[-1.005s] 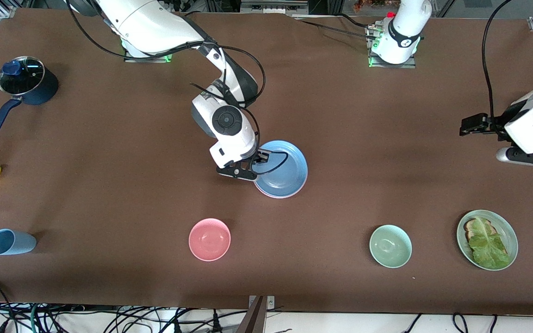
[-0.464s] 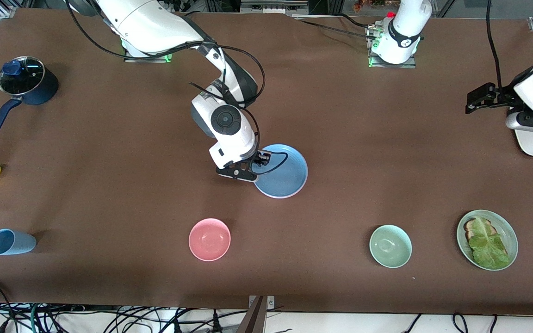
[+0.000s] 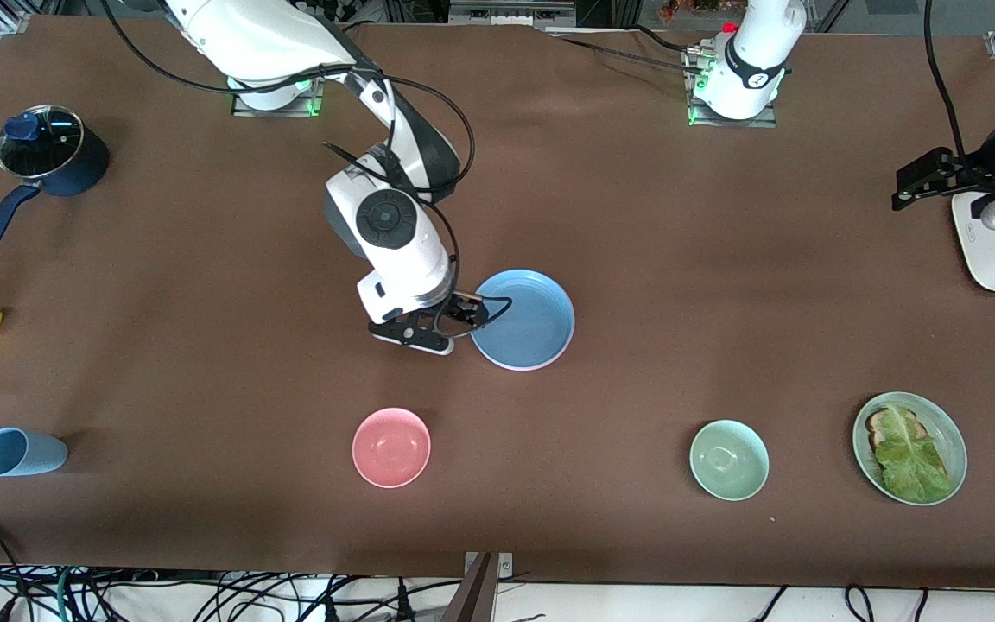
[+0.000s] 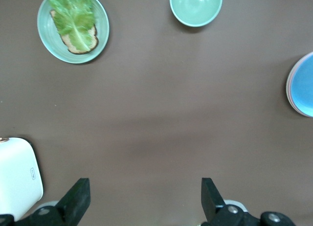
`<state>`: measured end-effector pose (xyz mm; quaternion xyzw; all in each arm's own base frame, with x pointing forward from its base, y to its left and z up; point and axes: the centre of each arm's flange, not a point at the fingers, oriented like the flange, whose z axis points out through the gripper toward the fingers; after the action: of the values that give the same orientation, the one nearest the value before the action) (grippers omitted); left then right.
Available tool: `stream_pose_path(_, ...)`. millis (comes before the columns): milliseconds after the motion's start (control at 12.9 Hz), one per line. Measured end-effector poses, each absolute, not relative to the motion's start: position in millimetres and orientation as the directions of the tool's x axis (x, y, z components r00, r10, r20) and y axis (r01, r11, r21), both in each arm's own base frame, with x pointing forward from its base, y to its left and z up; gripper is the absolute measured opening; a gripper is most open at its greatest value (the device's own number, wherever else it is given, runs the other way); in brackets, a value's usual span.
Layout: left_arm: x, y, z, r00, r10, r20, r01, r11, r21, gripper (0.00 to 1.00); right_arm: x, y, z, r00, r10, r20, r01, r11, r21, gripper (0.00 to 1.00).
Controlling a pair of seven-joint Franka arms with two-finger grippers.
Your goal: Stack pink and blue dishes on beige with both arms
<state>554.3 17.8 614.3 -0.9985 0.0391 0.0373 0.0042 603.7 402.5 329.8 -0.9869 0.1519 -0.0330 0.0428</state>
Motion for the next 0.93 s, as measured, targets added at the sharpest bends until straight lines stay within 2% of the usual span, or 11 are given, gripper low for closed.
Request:
stream_pose_path(155,557,19,610,0.995,-0.077,-0.055,-0.078,-0.997,-0.008,1.0,625,351,366,0.959,-0.272,0.082,-0.27,-0.962,-0.039,1.0)
stream_pose_path(541,557,12,605,0.994,-0.089,-0.057,-0.09,-0.996,-0.007,1.0,663,213,435,0.986,-0.17,-0.004,-0.17,-0.986,0.007,1.0)
stream_pose_path(927,557,13,605,0.995,-0.088,-0.056,-0.088,-0.996,-0.007,1.0,632,111,542,0.998,-0.042,-0.046,-0.04,-0.998,0.047,1.0)
